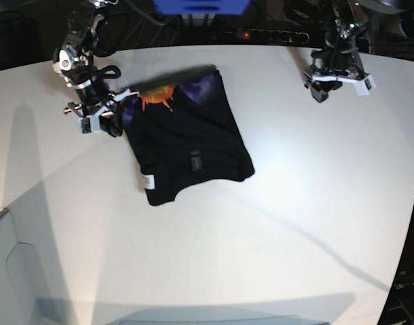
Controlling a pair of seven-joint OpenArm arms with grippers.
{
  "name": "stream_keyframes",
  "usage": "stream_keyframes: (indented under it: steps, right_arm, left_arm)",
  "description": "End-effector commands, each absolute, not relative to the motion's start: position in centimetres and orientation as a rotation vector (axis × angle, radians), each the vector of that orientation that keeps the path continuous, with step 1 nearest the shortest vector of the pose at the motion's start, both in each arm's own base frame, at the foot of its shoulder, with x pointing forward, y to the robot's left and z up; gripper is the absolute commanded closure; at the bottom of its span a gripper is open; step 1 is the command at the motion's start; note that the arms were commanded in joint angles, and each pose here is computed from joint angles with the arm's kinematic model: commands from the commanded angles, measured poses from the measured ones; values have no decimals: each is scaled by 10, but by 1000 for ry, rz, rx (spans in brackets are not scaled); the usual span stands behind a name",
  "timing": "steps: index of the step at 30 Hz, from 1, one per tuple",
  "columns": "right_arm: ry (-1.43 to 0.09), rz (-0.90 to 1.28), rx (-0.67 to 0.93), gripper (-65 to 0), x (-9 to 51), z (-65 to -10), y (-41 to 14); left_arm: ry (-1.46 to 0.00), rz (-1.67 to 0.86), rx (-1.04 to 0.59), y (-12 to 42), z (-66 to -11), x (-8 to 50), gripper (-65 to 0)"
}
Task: Fold the T-shirt properly
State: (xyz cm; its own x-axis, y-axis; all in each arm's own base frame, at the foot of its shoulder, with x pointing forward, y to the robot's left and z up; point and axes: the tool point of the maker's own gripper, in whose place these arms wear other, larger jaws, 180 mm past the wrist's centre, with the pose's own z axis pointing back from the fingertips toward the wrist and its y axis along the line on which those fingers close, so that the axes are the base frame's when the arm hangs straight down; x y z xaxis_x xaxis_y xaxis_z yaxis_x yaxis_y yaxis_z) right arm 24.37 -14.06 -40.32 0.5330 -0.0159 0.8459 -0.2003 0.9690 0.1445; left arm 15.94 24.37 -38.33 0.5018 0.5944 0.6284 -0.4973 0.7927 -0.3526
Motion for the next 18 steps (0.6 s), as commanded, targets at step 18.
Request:
stream_keyframes:
  steps: [18]
  right_arm:
    - [-1052,25,147,-41,217,-381,-185]
  left_arm:
    - [-692,613,-82,238,-382,95,-245]
